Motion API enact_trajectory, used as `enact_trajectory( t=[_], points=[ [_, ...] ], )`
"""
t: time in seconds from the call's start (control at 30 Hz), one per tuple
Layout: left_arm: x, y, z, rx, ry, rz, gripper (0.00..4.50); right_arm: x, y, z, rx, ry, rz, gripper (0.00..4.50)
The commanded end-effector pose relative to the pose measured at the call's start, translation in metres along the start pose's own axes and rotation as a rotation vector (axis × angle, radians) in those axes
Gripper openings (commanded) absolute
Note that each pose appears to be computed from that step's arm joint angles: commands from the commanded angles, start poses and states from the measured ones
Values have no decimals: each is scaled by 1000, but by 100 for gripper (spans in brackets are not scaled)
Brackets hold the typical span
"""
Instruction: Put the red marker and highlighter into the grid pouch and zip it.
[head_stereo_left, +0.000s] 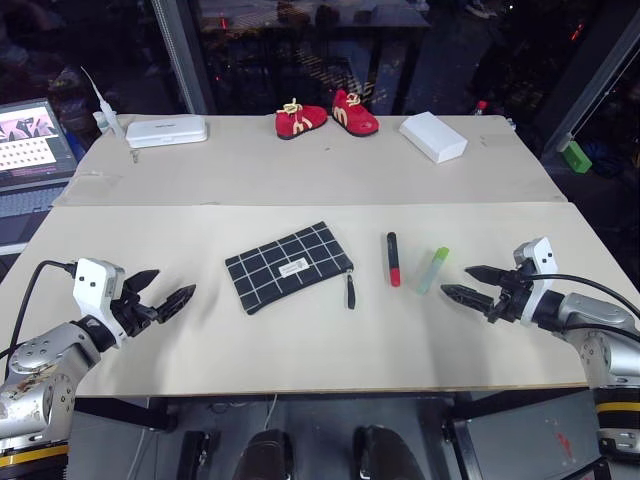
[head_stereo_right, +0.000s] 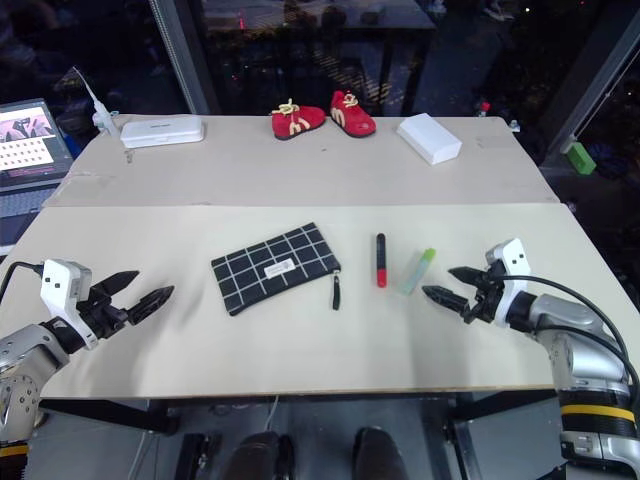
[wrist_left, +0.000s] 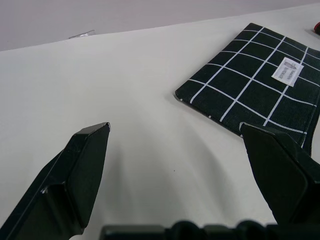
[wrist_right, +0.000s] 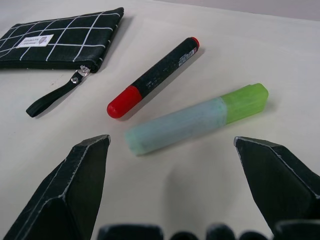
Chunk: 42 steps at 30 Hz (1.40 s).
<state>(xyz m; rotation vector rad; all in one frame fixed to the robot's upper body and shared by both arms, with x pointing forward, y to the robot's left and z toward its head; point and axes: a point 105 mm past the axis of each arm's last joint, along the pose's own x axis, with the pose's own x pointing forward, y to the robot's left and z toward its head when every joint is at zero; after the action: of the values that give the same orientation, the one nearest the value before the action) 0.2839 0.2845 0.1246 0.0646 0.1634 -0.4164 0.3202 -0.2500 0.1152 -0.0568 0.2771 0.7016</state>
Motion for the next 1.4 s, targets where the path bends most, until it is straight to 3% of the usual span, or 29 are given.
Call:
enact_trajectory(
  t=[0.03,0.07,0.2,0.43,0.53,0.73,0.83,1.07,1.4],
  points=[
    [-2,-6,11,75,-24,-71,450,-2,0,11,-34,-28,2,442],
    [-2,-13,11,107,-22,-133,450,-2,0,12,-31,-29,2,442],
    [-1,-20,16,293,-23,-238,450,-2,-1,21,-3,-64,9,342],
    [5,-21,21,535,8,-311,450,1,12,39,-34,-95,86,91],
    [9,-26,22,618,16,-343,450,21,45,56,-77,-120,227,1],
    [21,-40,26,713,-13,-408,450,84,101,87,-213,-145,362,1],
    [24,-40,20,769,24,-452,450,120,119,90,-315,-96,372,1],
    [22,-25,11,839,54,-461,450,174,111,83,-487,22,252,1],
    [20,-24,10,819,27,-450,450,186,110,63,-661,112,296,1]
  ],
)
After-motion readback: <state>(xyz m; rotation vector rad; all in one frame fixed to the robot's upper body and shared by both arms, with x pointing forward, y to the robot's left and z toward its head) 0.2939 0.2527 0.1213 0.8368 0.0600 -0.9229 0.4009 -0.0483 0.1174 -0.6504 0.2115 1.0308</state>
